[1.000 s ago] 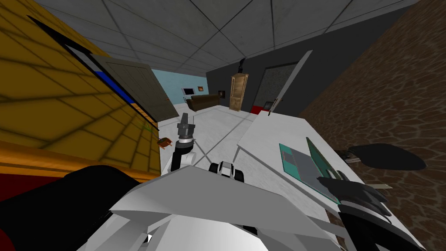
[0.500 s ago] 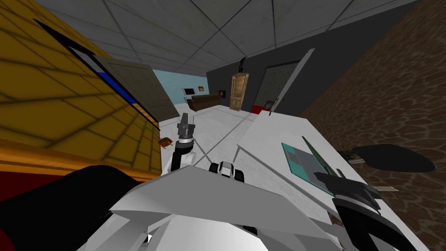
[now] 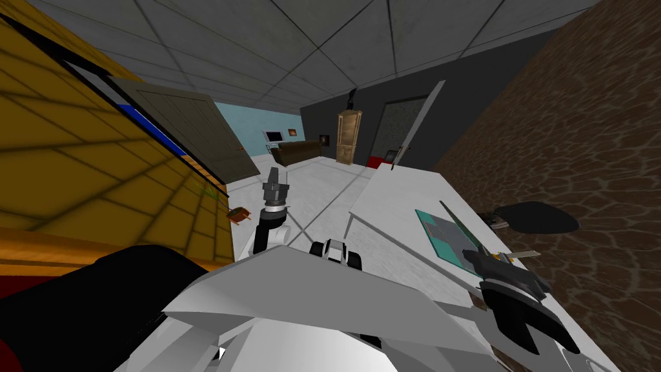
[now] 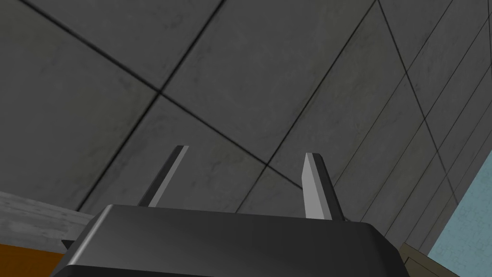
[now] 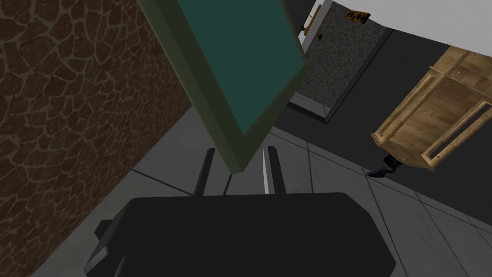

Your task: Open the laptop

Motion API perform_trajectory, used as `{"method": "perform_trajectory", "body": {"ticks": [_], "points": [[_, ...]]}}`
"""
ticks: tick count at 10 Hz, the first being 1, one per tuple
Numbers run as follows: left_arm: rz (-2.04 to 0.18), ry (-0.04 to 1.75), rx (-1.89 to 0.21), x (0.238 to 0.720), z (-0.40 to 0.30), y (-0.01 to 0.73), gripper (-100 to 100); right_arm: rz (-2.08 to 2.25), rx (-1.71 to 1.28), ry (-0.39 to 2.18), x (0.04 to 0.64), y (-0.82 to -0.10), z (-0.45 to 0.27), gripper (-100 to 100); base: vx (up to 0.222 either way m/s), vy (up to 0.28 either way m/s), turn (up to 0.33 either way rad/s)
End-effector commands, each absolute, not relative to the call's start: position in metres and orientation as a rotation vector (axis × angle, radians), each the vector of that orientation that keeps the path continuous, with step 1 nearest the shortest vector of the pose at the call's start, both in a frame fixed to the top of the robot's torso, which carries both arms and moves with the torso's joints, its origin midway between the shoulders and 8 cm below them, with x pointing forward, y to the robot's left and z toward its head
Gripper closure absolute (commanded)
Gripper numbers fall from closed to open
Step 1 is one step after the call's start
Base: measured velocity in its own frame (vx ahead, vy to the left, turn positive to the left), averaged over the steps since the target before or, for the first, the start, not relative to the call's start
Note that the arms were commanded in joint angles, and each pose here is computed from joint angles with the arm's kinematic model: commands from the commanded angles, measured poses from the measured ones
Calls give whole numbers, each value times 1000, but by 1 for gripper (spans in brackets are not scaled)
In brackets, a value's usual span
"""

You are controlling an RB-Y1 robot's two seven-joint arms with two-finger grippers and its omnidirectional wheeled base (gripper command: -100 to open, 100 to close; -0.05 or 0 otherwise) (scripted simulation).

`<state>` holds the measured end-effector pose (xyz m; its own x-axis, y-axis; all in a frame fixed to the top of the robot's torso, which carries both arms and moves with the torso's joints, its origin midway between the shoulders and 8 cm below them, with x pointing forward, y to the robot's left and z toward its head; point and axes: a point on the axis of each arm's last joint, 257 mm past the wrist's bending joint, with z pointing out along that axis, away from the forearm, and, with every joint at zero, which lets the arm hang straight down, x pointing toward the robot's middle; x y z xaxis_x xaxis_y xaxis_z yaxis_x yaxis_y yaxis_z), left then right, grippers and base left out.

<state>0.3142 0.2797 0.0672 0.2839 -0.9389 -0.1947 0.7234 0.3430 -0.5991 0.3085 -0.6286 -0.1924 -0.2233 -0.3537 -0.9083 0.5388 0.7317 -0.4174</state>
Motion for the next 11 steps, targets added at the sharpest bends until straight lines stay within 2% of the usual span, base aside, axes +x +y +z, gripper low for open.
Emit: {"method": "perform_trajectory", "body": {"ticks": [1,2,4,6,7,11], "points": [[-1161,575,-439,314,67,280,0,-701,280,1545,313,-628,-188,100,10,-4,-6],[-1161,575,-439,314,67,280,0,-665,315,1533,313,-629,-187,100,6,0,-2],[-1161,575,-439,314,67,280,0,-570,539,1513,313,-645,-210,100,-51,31,-304],[-1161,575,-439,314,67,280,0,-449,652,1463,327,-645,-217,100,-30,7,14],[-1161,575,-439,314,67,280,0,-502,625,1477,322,-650,-204,-100,-35,3,106],[-1161,575,-439,314,67,280,0,-524,644,1470,321,-663,-181,-100,-44,12,66]]}}
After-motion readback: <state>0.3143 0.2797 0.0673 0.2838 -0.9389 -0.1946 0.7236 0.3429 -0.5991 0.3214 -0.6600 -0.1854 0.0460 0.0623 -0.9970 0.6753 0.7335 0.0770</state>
